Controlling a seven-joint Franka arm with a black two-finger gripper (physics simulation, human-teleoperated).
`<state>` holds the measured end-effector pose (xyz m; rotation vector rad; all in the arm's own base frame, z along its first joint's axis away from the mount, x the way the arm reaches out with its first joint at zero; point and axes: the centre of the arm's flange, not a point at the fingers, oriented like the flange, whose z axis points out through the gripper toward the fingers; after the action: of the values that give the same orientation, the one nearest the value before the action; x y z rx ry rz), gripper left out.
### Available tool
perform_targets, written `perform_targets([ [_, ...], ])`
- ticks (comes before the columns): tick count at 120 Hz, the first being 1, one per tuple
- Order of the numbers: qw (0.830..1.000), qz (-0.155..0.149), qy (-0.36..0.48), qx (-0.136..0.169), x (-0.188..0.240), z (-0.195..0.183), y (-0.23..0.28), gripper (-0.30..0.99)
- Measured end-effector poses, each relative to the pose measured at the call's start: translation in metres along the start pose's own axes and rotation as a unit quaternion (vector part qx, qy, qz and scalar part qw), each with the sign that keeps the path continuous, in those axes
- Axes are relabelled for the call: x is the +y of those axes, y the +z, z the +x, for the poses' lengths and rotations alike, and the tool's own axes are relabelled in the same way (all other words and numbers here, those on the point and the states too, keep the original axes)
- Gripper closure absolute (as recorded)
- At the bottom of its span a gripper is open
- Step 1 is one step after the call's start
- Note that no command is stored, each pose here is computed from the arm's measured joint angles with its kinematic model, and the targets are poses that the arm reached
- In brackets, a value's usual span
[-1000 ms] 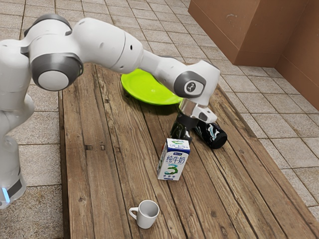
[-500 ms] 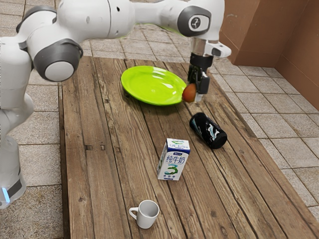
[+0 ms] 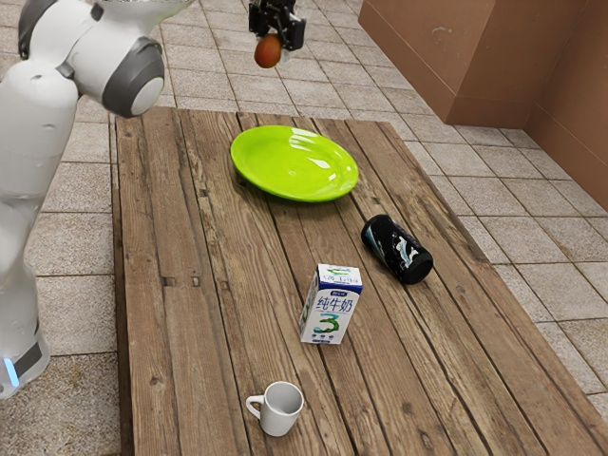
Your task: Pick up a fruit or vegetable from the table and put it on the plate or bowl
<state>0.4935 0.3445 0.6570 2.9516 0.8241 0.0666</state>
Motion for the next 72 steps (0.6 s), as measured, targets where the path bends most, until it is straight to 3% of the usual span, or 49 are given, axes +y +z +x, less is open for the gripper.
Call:
perform_targets([
  [19,0.998,0.002,-0.031,-0.058,-0.011,0.007,0.062,0.37],
  [31,0.996,-0.01,-0.047,-0.079,-0.019,0.008,0.096,0.38],
  [72,0.995,-0.026,0.012,-0.099,0.069,0.018,0.147,0.37],
])
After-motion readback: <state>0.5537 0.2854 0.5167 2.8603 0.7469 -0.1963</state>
